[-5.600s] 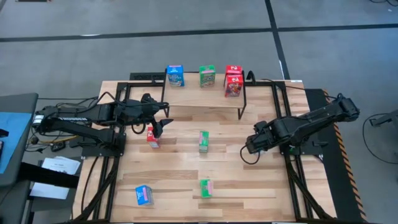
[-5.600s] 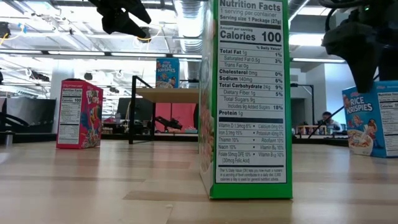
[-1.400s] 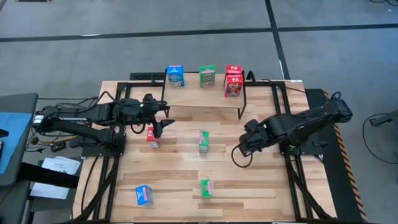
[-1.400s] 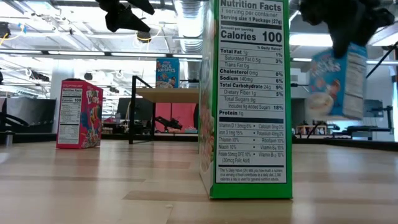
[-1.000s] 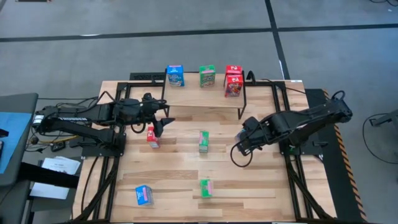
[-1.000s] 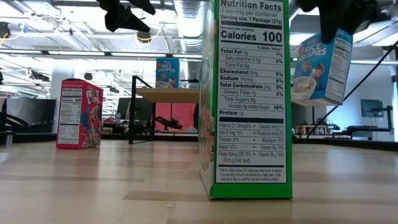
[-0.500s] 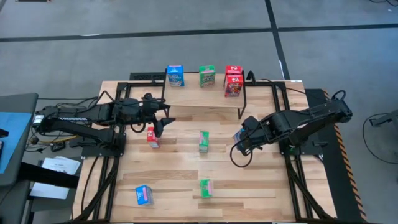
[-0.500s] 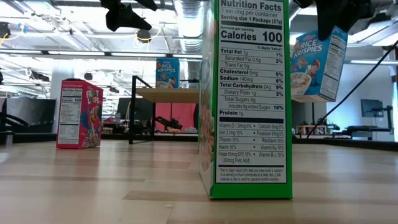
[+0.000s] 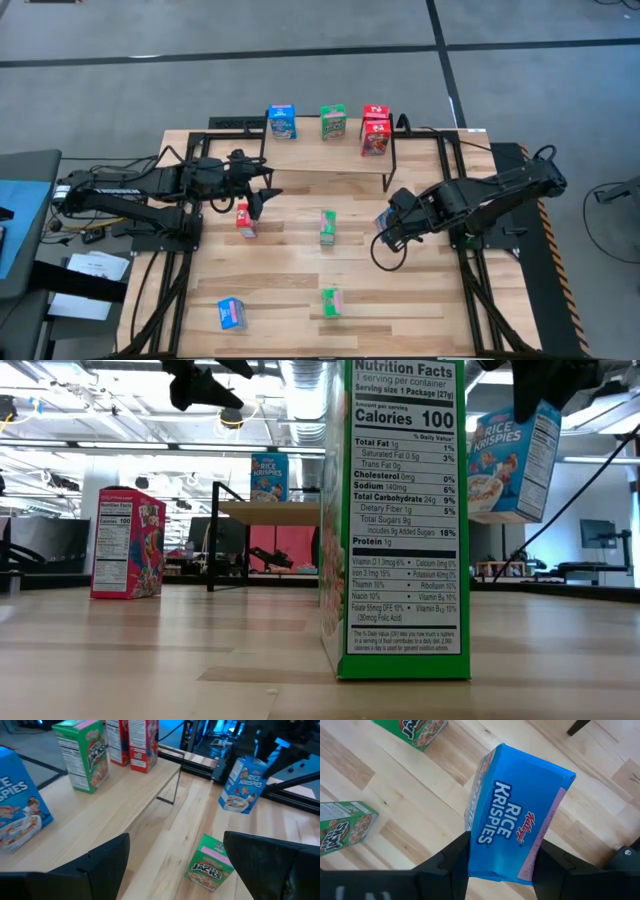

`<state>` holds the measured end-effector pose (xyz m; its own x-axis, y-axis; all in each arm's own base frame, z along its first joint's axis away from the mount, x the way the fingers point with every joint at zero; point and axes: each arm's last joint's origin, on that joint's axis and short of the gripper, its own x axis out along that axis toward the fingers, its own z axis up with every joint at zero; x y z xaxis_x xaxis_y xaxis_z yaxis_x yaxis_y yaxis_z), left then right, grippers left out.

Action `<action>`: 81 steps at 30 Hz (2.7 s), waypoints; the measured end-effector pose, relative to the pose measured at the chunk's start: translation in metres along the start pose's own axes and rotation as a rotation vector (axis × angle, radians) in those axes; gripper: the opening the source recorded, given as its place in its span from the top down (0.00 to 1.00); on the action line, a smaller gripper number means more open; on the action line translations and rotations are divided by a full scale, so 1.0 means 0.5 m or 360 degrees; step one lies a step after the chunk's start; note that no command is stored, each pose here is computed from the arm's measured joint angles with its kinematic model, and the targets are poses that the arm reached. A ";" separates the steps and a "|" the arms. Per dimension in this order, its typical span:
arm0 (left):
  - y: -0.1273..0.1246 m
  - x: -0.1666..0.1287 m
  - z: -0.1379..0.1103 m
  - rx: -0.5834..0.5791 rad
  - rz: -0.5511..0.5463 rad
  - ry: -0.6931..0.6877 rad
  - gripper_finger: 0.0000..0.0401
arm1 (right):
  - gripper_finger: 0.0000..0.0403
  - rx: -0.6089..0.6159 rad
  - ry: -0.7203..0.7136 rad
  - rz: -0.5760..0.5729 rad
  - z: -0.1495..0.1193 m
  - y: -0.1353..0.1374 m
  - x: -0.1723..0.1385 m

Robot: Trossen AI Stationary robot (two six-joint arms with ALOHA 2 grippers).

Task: Stack cereal on shelf
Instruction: Put the top blue cereal box on the shelf aligned with the other blue cereal box

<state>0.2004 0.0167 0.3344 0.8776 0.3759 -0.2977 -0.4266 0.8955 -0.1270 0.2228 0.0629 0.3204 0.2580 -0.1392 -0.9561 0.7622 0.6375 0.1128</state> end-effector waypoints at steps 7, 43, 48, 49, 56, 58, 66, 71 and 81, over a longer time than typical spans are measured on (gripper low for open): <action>0.016 0.004 0.003 -0.0030 0.0092 -0.0014 0.22 | 0.53 0.0002 -0.0004 0.0008 0.001 0.001 0.000; -0.011 0.017 0.012 -0.0446 -0.0238 -0.0029 0.22 | 0.53 -0.0740 -0.0657 0.0542 0.112 0.039 -0.155; -0.043 0.047 0.012 -0.0290 -0.0554 -0.0027 0.22 | 0.53 -0.0950 -0.0615 0.0699 0.109 0.049 -0.159; -0.050 0.056 0.009 -0.0273 -0.0612 -0.0018 0.22 | 0.53 -0.0960 -0.0620 0.0722 0.110 0.050 -0.161; -0.085 0.118 -0.006 -0.0153 -0.0797 -0.0061 0.22 | 0.53 -0.1020 -0.0638 0.0732 0.110 0.052 -0.162; -0.091 0.133 -0.010 -0.0151 -0.0813 -0.0082 0.22 | 0.53 -0.1054 -0.0624 0.0757 0.109 0.052 -0.162; -0.112 0.179 -0.021 -0.0109 -0.0962 -0.0184 0.22 | 0.53 -0.1065 -0.0604 0.0781 0.108 0.053 -0.162; -0.123 0.205 -0.033 -0.0102 -0.1049 -0.0221 0.22 | 0.53 -0.1066 -0.0601 0.0780 0.108 0.053 -0.162; -0.128 0.227 -0.043 -0.0132 -0.1070 -0.0249 0.22 | 0.53 -0.1065 -0.0604 0.0782 0.108 0.053 -0.162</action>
<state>0.3223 -0.0031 0.2884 0.9758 -0.2183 0.0098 0.2106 0.9272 -0.3097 0.2541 0.0501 0.4155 0.7309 0.0998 -0.6752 0.0418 0.9808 0.1902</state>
